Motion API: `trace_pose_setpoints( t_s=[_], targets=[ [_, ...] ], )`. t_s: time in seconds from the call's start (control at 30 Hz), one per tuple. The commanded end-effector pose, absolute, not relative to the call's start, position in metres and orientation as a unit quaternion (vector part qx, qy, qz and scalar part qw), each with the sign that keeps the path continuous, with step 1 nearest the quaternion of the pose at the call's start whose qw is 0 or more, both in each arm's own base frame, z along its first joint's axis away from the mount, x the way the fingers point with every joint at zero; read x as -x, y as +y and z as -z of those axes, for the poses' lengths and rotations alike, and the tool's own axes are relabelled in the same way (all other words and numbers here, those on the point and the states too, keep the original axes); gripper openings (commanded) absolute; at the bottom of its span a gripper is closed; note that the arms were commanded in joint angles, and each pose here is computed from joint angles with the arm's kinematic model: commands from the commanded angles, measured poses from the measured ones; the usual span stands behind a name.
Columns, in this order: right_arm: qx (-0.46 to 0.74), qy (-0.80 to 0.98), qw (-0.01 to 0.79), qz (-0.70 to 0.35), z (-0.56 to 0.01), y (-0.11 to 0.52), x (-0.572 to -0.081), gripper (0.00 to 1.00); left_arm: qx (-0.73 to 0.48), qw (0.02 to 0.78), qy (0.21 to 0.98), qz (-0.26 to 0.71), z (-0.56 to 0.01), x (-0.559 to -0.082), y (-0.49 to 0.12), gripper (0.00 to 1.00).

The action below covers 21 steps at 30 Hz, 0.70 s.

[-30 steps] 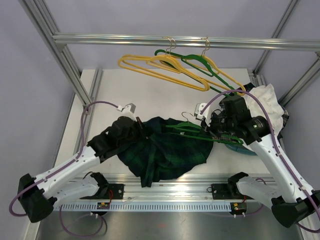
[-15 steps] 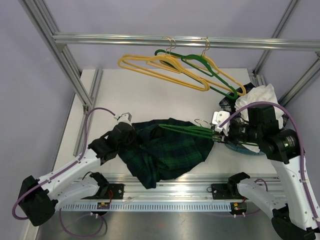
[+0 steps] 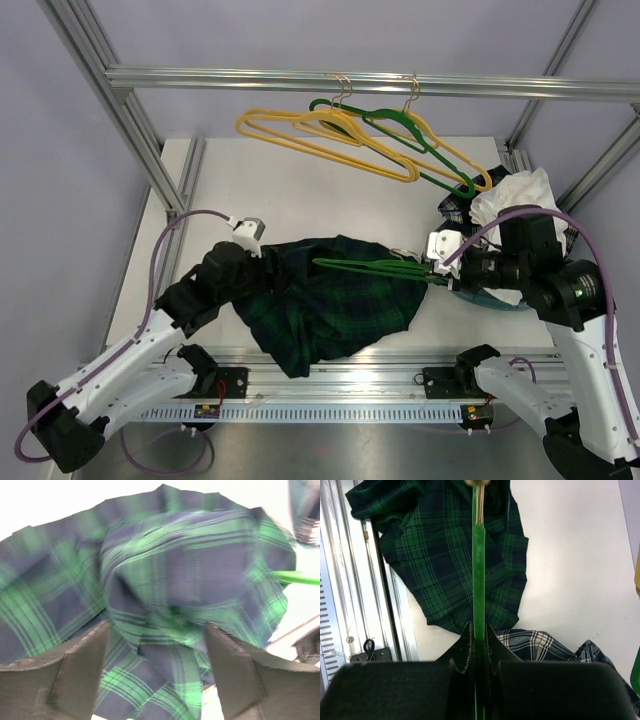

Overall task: Remove the skirt from the hanger
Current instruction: Remove the skirt from the hanger, then pass the hanger from the right arm to the left

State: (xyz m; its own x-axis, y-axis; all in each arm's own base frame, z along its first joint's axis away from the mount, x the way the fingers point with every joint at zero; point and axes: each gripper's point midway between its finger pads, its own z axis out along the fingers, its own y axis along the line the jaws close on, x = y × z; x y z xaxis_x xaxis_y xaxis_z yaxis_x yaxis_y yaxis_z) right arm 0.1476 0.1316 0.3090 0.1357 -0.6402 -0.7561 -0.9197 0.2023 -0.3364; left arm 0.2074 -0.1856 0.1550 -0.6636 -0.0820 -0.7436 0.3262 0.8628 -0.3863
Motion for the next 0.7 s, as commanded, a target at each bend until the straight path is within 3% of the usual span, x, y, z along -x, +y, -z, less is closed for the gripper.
trace_pose_setpoints(
  t_s=[0.0,0.03,0.23,0.4,0.67],
  targets=[
    [0.639,0.604,0.443,-0.174,-0.31,0.143,-0.154,0.0,-0.188,0.522,0.779,0.293,-0.237,-0.206,-0.194,0.85],
    [0.65,0.59,0.443,-0.184,-0.311,0.147,-0.153,0.0,-0.225,0.542,0.761,0.278,-0.245,-0.204,-0.191,0.9],
    [0.675,0.546,0.428,-0.25,-0.315,0.169,-0.149,0.0,-0.363,0.599,0.67,0.247,-0.286,-0.173,-0.178,0.97],
    [0.7,0.508,0.401,-0.3,-0.308,0.179,-0.139,0.0,-0.469,0.58,0.595,0.298,-0.301,-0.134,-0.195,0.99],
    [0.712,0.457,0.413,-0.339,-0.316,0.201,-0.157,0.0,-0.518,0.506,0.56,0.402,-0.304,-0.115,-0.234,0.94]
  ],
)
